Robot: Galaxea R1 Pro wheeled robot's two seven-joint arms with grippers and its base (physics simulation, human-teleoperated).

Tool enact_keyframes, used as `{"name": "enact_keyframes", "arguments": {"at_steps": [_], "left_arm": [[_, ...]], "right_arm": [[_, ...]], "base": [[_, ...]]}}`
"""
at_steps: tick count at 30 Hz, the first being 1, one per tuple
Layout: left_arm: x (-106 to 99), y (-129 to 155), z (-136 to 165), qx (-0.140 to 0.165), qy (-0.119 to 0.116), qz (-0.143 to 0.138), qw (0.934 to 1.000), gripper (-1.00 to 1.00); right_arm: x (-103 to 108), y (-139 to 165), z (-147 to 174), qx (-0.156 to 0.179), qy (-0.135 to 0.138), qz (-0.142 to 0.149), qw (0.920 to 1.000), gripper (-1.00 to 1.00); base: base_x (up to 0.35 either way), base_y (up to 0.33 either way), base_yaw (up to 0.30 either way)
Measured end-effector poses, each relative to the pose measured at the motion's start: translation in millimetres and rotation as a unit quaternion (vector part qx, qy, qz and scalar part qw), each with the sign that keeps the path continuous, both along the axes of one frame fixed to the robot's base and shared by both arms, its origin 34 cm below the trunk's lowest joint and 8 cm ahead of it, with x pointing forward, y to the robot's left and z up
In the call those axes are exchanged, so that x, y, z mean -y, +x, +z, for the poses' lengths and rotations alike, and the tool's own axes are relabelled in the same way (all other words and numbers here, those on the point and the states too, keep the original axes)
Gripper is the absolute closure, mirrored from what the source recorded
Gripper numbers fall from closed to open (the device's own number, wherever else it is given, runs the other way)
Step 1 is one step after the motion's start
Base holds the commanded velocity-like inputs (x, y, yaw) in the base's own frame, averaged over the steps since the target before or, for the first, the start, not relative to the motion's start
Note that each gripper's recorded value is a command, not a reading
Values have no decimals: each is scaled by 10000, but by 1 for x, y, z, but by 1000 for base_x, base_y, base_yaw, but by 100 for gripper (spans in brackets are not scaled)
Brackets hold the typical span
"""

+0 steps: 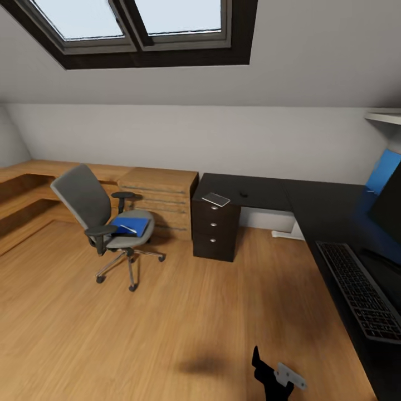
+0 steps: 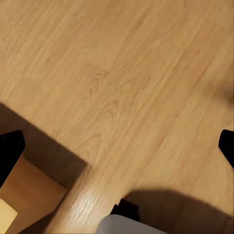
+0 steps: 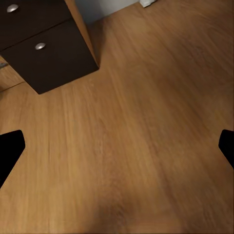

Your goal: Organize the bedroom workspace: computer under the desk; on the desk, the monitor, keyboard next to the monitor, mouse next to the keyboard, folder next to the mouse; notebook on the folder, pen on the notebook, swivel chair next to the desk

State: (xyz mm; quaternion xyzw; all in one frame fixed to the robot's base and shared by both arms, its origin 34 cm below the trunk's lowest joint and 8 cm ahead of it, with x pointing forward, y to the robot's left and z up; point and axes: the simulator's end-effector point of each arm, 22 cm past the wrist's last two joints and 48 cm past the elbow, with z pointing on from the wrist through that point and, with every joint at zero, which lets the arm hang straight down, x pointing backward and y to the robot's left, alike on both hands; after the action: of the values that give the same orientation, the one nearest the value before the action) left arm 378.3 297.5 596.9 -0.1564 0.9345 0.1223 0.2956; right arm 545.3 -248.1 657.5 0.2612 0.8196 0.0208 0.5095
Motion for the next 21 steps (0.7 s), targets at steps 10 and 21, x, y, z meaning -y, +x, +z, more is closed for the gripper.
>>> {"name": "enact_keyframes", "arguments": {"at_steps": [10, 21], "left_arm": [[0, -3, -1, -37, 3, -7, 10000, -100], [0, -4, -2, -49, 9, -6, 10000, -100]], "right_arm": [[5, -1, -1, -22, -19, -17, 10000, -100], [8, -1, -1, -24, -44, -14, 10000, -100]], "base": [[325, 0, 4], [325, 0, 0]]}}
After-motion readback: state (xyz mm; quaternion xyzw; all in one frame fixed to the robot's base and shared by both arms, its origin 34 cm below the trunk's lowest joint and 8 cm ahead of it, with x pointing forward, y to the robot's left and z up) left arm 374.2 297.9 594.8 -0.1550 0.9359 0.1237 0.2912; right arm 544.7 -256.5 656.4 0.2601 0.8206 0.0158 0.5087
